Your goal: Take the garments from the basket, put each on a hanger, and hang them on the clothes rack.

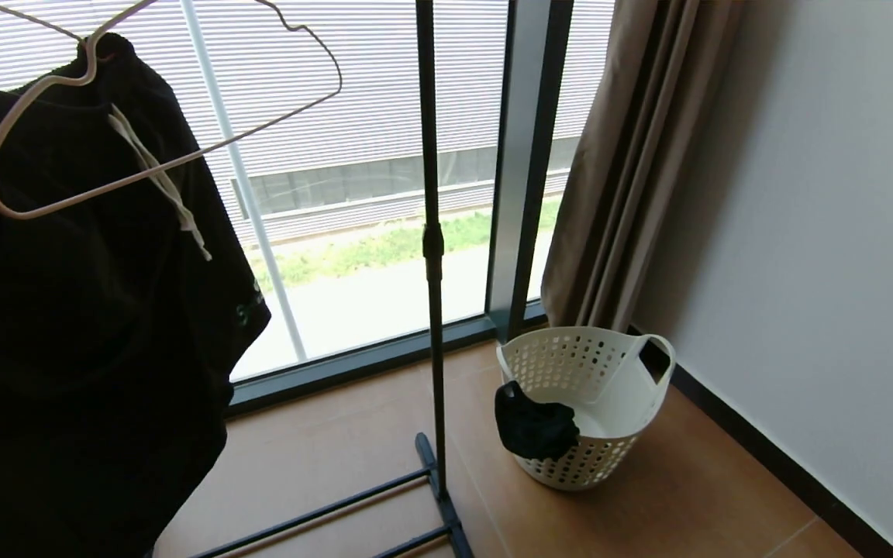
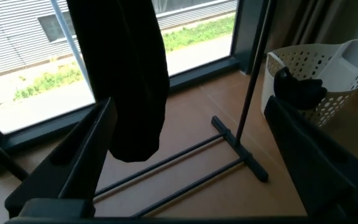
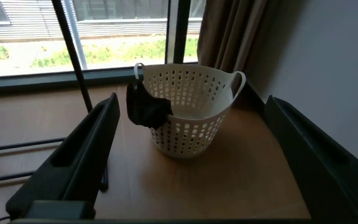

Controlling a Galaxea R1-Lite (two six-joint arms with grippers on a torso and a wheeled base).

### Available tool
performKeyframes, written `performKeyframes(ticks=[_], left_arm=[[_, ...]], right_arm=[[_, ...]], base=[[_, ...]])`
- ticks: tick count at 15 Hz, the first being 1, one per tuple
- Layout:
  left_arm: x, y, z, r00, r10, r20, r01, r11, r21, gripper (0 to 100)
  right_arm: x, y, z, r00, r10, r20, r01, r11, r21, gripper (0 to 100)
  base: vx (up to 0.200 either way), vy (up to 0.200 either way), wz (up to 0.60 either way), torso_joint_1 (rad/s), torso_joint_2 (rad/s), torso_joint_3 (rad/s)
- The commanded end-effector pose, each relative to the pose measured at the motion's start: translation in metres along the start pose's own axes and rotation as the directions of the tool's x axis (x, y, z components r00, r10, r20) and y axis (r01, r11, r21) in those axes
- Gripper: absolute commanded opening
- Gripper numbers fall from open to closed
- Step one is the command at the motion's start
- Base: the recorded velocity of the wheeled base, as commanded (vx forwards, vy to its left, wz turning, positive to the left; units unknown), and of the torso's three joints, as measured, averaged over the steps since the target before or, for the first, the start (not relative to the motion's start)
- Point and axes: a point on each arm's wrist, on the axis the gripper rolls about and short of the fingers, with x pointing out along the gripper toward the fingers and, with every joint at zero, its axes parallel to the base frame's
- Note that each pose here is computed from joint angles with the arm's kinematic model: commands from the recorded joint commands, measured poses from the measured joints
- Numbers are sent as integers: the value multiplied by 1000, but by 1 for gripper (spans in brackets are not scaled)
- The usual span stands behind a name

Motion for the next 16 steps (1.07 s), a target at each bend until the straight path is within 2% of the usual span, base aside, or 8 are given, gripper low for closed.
performKeyframes(ticks=[1, 9, 10, 16], left_arm=[[0, 0, 0, 1000, 0, -1, 0, 1000, 0, 100], [0, 0, 0, 1000, 0, -3, 0, 1000, 0, 100], [0, 0, 0, 1000, 1, -2, -1, 1000, 0, 100], [0, 0, 0, 1000, 1, -3, -1, 1000, -1, 100]], right_arm=[[0, 0, 0, 1000, 1, -2, -1, 1000, -2, 100], [0, 0, 0, 1000, 1, -2, -1, 1000, 0, 100], [0, 0, 0, 1000, 1, -2, -1, 1000, 0, 100], [0, 0, 0, 1000, 1, -2, -1, 1000, 0, 100]], base=[[200, -200, 0, 7, 2, 2], [200, -200, 0, 2, 0, 4], [200, 0, 0, 12, 12, 7], [0, 0, 0, 0, 0, 0]])
